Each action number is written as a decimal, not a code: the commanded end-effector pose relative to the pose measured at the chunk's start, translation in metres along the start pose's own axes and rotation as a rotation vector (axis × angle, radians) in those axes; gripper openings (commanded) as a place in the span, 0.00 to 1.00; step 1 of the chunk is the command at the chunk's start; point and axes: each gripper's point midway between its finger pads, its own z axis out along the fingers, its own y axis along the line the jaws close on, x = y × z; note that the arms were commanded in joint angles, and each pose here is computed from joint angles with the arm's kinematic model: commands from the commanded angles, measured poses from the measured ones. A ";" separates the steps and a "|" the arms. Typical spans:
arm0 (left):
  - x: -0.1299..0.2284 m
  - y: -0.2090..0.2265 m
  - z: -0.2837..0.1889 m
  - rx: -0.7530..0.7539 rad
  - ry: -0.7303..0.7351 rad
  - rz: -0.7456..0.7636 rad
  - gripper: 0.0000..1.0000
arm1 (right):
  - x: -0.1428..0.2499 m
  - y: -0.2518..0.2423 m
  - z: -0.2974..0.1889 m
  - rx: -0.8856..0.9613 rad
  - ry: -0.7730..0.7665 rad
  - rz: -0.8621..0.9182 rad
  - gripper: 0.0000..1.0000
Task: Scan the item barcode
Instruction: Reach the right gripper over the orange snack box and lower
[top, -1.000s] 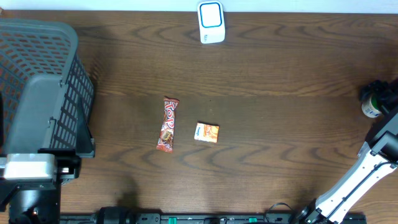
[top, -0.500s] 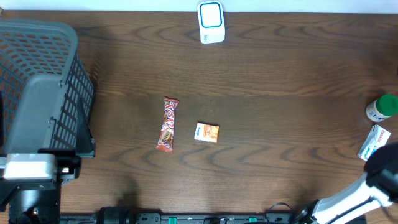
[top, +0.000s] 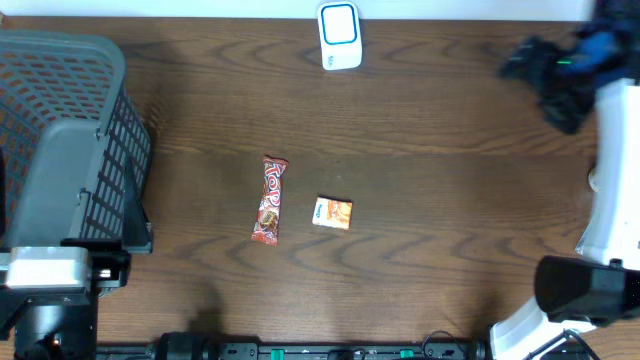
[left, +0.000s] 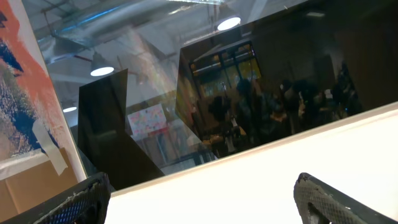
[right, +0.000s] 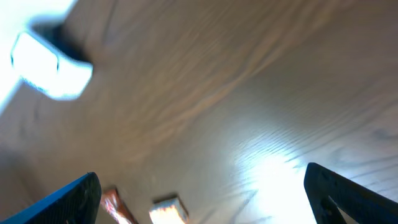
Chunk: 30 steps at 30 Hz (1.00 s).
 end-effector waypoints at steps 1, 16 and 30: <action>-0.002 0.001 -0.002 -0.004 -0.008 0.015 0.94 | 0.029 0.033 0.016 0.024 0.029 -0.136 0.99; -0.002 0.001 -0.002 -0.004 -0.008 0.015 0.94 | 0.194 0.138 0.104 0.086 0.238 -0.601 0.99; -0.002 0.001 -0.002 -0.004 -0.008 0.015 0.94 | 0.259 0.139 0.170 0.182 0.372 -0.708 0.99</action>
